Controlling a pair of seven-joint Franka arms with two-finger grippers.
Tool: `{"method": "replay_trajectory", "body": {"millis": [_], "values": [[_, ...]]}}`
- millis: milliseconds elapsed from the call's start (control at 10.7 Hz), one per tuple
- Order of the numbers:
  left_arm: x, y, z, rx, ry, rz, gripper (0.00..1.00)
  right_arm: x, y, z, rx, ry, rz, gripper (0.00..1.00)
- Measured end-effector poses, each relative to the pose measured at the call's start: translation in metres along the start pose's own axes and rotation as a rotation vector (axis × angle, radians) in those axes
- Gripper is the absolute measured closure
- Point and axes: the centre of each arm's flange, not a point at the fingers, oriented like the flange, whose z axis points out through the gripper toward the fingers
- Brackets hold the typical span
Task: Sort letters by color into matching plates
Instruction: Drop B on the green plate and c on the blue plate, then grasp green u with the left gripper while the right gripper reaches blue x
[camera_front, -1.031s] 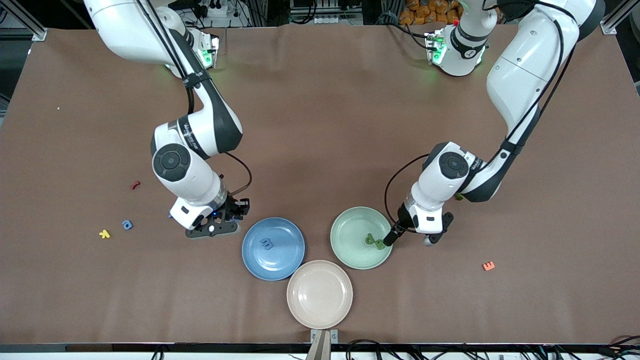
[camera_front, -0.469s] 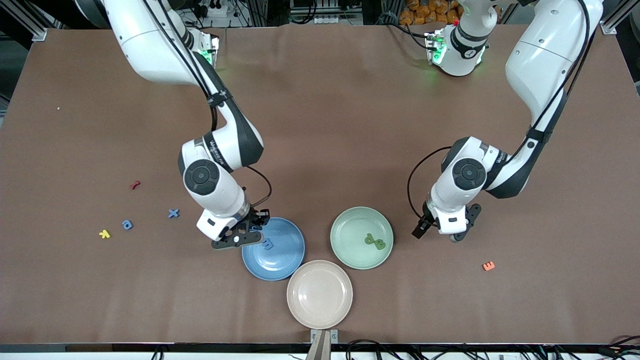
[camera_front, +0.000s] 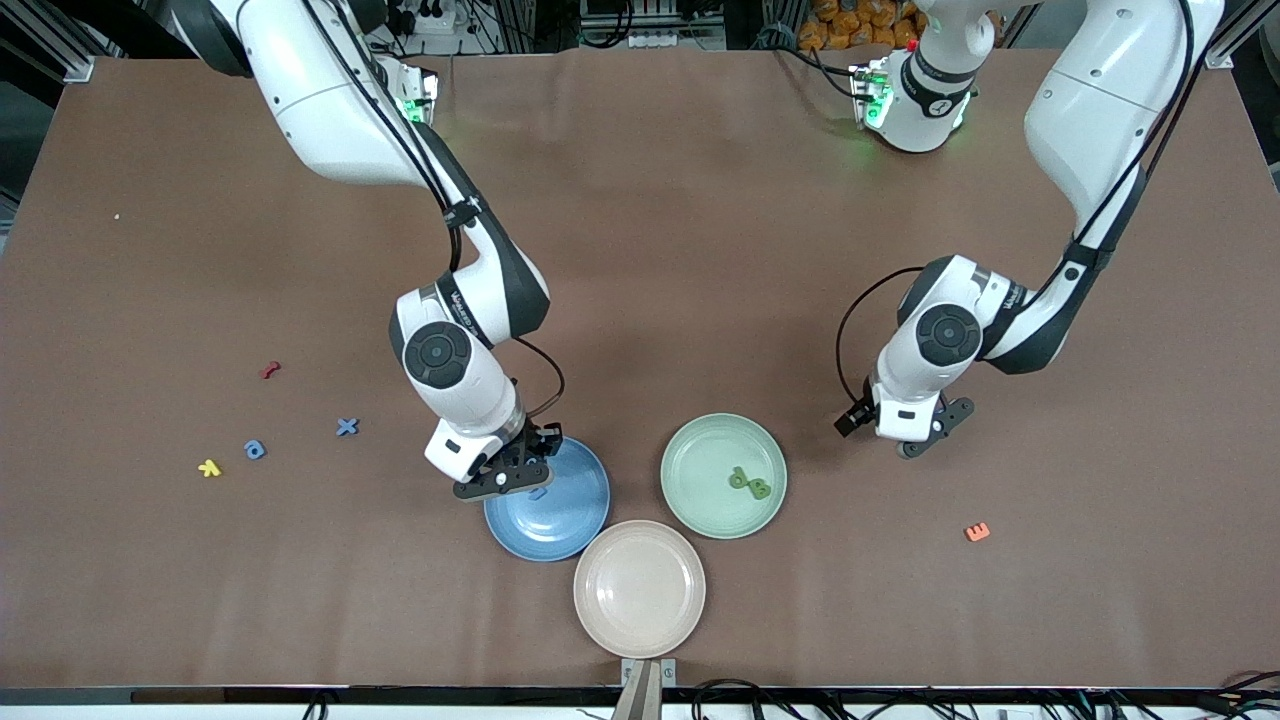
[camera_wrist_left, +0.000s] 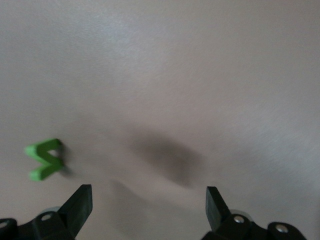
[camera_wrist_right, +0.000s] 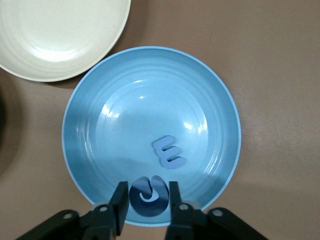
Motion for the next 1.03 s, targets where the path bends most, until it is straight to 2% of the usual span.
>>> {"method": "replay_trajectory", "body": {"millis": [188, 469, 750, 1031], "values": [[-0.008, -0.023, -0.001, 0.033, -0.005, 0.127, 0.00, 0.002, 0.003, 0.000, -0.003, 0.003, 0.005, 0.37], [-0.040, -0.042, 0.000, 0.076, -0.021, 0.223, 0.00, 0.004, 0.006, -0.003, -0.005, 0.009, 0.007, 0.00], [-0.059, -0.063, 0.001, 0.098, -0.046, 0.296, 0.00, 0.013, 0.036, -0.005, -0.017, 0.016, -0.010, 0.00], [-0.038, -0.100, -0.010, 0.051, -0.071, 0.402, 0.00, 0.026, 0.101, -0.008, -0.036, 0.012, -0.110, 0.00]]}}
